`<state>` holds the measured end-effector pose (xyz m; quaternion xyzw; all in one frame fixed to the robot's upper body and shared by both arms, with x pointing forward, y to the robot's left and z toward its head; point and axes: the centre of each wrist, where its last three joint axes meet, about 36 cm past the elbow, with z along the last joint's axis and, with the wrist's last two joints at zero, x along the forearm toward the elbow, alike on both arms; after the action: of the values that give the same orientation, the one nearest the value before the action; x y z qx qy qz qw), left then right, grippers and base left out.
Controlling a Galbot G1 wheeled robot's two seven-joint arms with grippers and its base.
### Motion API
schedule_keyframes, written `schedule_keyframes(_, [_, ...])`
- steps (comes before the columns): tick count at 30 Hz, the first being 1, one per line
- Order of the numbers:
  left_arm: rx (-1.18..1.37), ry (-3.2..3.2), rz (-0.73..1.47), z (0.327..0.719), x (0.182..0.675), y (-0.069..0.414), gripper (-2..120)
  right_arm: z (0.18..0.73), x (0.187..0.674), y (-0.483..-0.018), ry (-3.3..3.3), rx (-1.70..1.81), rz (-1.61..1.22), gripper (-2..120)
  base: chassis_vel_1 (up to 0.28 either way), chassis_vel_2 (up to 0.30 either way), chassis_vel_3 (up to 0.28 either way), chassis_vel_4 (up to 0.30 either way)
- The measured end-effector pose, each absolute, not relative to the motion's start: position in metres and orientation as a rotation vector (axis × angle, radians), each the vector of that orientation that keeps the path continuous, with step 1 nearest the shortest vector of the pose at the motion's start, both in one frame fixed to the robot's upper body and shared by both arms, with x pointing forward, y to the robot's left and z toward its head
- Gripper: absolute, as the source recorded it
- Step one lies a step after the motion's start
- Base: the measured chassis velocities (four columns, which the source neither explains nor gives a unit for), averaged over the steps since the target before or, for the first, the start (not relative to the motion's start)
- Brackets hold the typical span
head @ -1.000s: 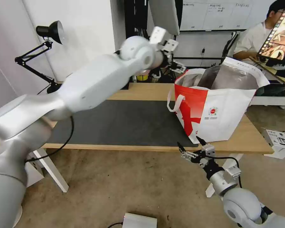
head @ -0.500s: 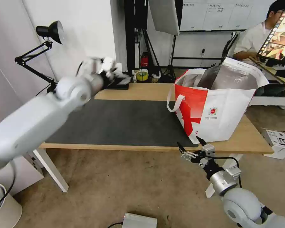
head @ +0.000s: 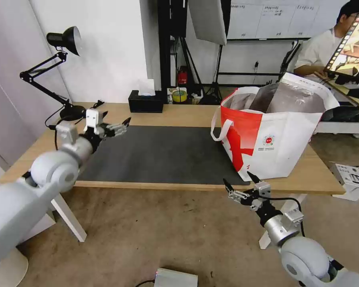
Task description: Pick up the trash from the table and place it into the takeout bag.
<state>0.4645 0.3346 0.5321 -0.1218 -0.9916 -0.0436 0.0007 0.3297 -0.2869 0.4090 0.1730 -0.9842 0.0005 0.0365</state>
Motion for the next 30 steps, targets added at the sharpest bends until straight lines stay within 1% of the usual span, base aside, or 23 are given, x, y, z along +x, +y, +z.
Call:
schedule_keyframes(2, [-0.317,-3.118,-0.121,0.511,0.446,0.335,100,0.409,0.330,-0.287,-3.022,0.531,0.002,100,0.000,0.000,0.000,0.000])
schedule_keyframes(3, [-0.317,-3.118,-0.121,0.511,0.446,0.335,100,0.409,0.330,-0.287,-3.022,0.531,0.002,100,0.000,0.000,0.000,0.000])
schedule_keyframes(6, [-0.226,-3.128,-0.097,0.481,0.422,0.339,100,0.409,0.330,-0.287,-3.022,0.531,0.002,100,0.000,0.000,0.000,0.000])
schedule_keyframes(7, [-0.226,-3.128,-0.097,0.481,0.422,0.339,100,0.409,0.330,-0.287,-3.022,0.531,0.002,100,0.000,0.000,0.000,0.000])
schedule_keyframes(10, [-0.138,-3.116,-0.052,0.455,0.395,0.343,100,0.409,0.330,-0.287,-3.022,0.531,0.002,100,0.000,0.000,0.000,0.000])
schedule_keyframes(11, [-0.138,-3.116,-0.052,0.455,0.395,0.343,100,0.409,0.330,-0.287,-3.022,0.531,0.002,100,0.000,0.000,0.000,0.000])
schedule_keyframes(14, [-0.079,-3.096,-0.040,0.436,0.370,0.347,100,0.409,0.330,-0.287,-3.022,0.531,0.001,100,0.000,0.000,0.000,0.000])
schedule_keyframes(22, [-0.055,-3.093,-0.003,0.420,0.347,0.344,100,0.409,0.330,-0.287,-3.022,0.531,0.002,100,0.000,0.000,0.000,0.000])
schedule_keyframes(30, [-0.054,-3.096,0.013,0.419,0.343,0.341,100,0.409,0.330,-0.287,-3.022,0.531,0.002,100,0.000,0.000,0.000,0.000])
